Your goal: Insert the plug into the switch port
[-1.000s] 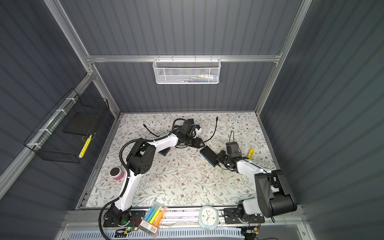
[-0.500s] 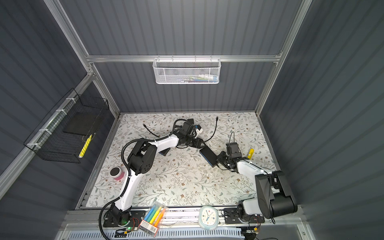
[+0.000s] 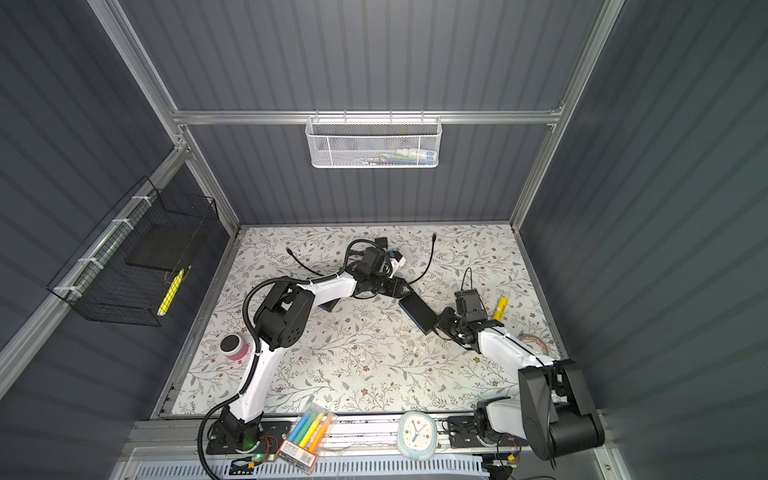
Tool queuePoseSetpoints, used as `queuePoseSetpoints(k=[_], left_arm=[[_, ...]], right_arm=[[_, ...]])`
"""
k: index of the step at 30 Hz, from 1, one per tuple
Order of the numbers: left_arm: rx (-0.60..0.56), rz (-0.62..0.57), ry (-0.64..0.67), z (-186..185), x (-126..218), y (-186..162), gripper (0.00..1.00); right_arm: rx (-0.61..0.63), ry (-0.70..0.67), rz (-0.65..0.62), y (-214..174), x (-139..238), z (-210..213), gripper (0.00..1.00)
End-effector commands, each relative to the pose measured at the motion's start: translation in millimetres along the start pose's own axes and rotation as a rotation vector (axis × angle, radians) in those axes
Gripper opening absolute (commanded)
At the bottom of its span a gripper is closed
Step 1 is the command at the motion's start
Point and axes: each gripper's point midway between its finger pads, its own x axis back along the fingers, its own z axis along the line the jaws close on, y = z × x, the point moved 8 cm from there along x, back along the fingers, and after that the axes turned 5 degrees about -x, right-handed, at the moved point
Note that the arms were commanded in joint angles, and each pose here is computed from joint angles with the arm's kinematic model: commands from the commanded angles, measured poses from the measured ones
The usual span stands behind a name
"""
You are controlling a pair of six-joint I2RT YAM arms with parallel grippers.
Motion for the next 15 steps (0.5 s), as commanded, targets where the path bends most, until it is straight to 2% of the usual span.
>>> queuePoseSetpoints(k=[1, 9, 15], left_arm=[[0.067, 0.061, 0.032, 8, 2, -18, 0.55], [0.066, 0.064, 0.037, 7, 5, -22, 0.55], [0.092, 0.065, 0.049, 8, 7, -28, 0.55]], right_arm=[[-0.015, 0.015, 0.019, -1, -7, 0, 0.47], [-0.047, 0.056, 0.057, 2, -21, 8, 0.45], [-0.055, 0.09, 0.089, 5, -29, 17, 0.4]])
